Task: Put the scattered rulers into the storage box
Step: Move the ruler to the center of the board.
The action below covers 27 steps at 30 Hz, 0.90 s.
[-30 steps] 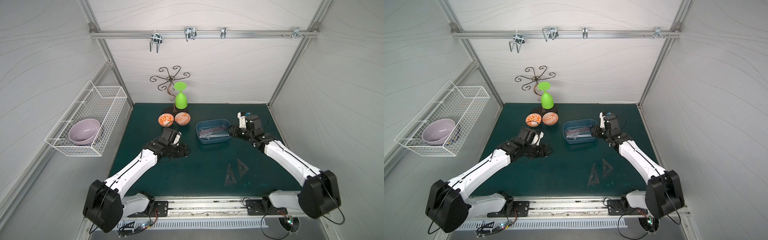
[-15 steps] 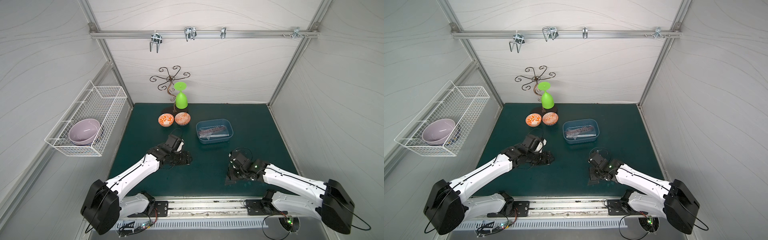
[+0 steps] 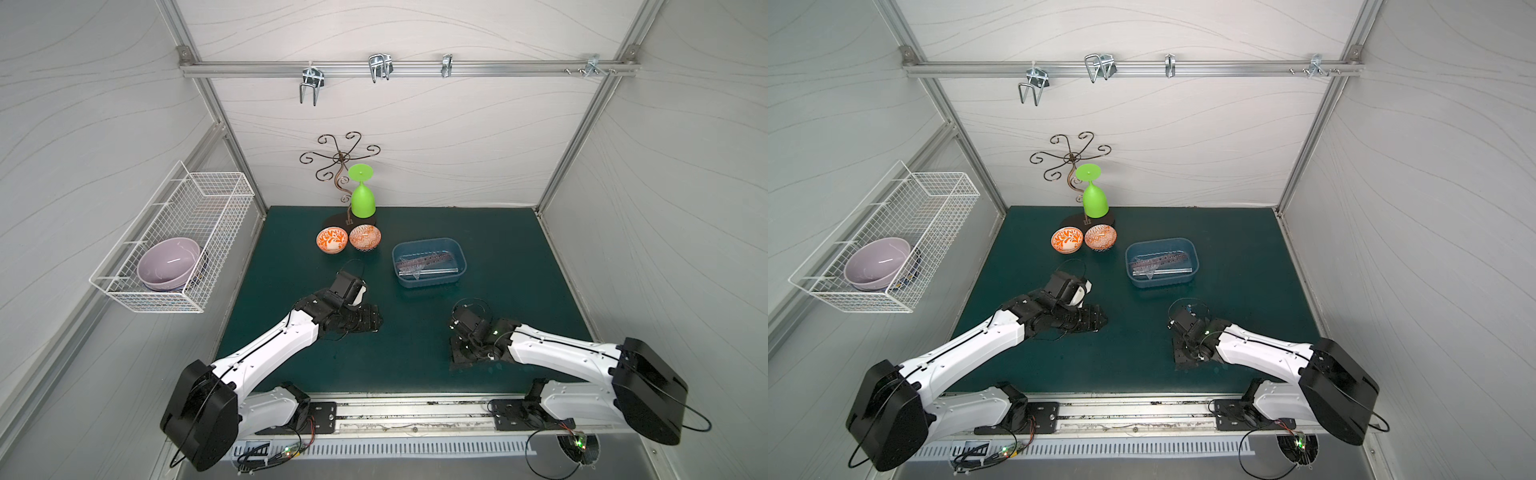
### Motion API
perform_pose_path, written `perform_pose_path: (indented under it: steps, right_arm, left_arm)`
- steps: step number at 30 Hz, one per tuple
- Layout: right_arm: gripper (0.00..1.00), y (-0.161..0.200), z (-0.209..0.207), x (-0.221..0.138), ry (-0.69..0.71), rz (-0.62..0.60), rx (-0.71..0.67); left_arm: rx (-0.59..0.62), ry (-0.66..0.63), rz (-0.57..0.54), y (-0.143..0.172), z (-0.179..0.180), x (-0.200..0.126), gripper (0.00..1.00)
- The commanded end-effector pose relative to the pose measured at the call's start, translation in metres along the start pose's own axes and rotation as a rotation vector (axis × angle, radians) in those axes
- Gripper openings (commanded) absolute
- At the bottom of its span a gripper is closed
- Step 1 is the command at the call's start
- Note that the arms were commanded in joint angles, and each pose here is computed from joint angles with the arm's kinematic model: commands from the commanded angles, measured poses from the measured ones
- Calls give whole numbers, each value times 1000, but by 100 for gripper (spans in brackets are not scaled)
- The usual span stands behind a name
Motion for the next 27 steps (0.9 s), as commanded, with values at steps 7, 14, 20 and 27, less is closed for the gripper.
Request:
perform_pose_path:
  steps: [7,14,20,27]
  right_arm:
    - [36,0,1,16,42,6,-16]
    - [36,-12,24,26,44,-16,-192]
    - [35,-11,57,35,-38,-5,-319]
    - [34,0,96,46,-163,35,-455]
  left_arm:
    - [15,7,-35,-5,-2,-1,73]
    - [17,-4,-47,-4,-1,-5,73]
    - [15,-26,-64,-4,0,-10,73]
    - [-9,-42,-89,-4,5,-16,73]
Point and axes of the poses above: each gripper's point midway between its finger pads, its own x axis out along the fingers, its own z axis along the line the jaws close on, y = z × x, the point moved 9 cm from there along -x, back along the fingers, and after that the axes turned 14 degrees about x, right-handed, at the moved point
